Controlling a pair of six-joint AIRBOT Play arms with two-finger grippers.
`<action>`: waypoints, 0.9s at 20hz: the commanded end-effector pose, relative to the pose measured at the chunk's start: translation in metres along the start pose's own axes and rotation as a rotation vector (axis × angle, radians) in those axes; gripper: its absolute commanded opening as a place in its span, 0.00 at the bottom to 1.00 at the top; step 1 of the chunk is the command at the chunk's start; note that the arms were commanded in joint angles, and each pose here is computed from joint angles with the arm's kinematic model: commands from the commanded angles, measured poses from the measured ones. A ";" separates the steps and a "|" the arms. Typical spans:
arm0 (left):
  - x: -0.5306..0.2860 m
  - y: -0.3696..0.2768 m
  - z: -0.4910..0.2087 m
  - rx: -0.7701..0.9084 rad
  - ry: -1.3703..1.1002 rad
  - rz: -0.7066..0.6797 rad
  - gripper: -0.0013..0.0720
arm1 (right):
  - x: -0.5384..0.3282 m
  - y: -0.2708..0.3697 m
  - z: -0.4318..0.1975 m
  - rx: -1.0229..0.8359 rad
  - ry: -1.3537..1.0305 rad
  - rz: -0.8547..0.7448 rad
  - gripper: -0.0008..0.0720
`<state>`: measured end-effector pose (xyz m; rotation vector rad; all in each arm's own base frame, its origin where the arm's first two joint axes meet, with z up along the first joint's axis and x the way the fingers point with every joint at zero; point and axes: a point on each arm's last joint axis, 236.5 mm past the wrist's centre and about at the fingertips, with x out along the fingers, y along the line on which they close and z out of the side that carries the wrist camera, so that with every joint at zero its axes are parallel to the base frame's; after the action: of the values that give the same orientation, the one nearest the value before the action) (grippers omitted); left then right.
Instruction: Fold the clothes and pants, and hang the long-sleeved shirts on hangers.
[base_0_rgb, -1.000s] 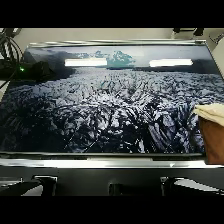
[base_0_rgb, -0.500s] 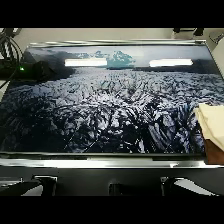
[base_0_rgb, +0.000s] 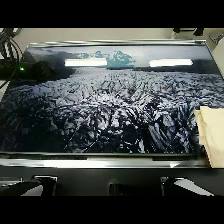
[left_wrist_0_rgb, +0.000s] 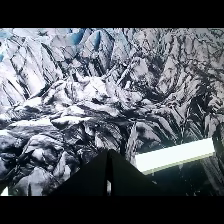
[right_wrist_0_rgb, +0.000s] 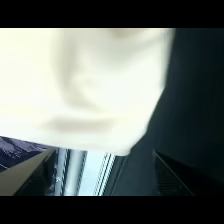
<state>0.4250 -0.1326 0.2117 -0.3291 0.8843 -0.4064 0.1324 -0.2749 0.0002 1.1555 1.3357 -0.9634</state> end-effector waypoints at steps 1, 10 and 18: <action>0.000 0.000 0.000 0.000 -0.002 0.000 0.05 | -0.023 0.020 0.024 -0.043 -0.107 0.076 0.98; 0.018 0.082 0.011 0.233 -0.011 0.529 0.04 | -0.175 0.297 -0.026 -0.751 -0.597 0.409 0.98; 0.093 0.119 -0.167 0.013 0.579 0.503 1.00 | 0.015 0.291 -0.220 -1.104 0.145 0.029 0.98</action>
<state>0.3976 -0.0778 0.0347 0.0919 1.3753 -0.0053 0.3964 -0.0569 0.0604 0.4402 1.4176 -0.1186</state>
